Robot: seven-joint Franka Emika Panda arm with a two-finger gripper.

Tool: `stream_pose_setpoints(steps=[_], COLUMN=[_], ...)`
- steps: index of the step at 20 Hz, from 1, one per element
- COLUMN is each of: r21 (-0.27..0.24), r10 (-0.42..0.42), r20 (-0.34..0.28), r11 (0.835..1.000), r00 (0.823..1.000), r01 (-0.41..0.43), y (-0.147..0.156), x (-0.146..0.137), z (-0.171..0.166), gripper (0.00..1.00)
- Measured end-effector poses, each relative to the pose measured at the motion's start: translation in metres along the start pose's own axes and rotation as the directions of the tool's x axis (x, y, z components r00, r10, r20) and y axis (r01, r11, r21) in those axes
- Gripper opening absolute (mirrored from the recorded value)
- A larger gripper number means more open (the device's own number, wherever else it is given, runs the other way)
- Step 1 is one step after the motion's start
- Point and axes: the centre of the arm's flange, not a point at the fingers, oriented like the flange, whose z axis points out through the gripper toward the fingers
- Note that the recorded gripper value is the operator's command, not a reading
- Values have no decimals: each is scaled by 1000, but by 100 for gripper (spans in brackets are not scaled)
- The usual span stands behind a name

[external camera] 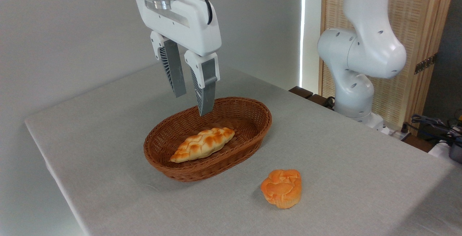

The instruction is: Put bread into the basket

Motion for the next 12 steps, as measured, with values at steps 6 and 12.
stream_pose_setpoints(steps=[6, 12], r21=[2, 5], r10=[3, -14], r20=[-2, -5], r11=[1000, 1000], r00=[1000, 1000], r01=[-3, 14], y=[1, 1], x=[2, 3], z=[0, -2], gripper=[100, 100])
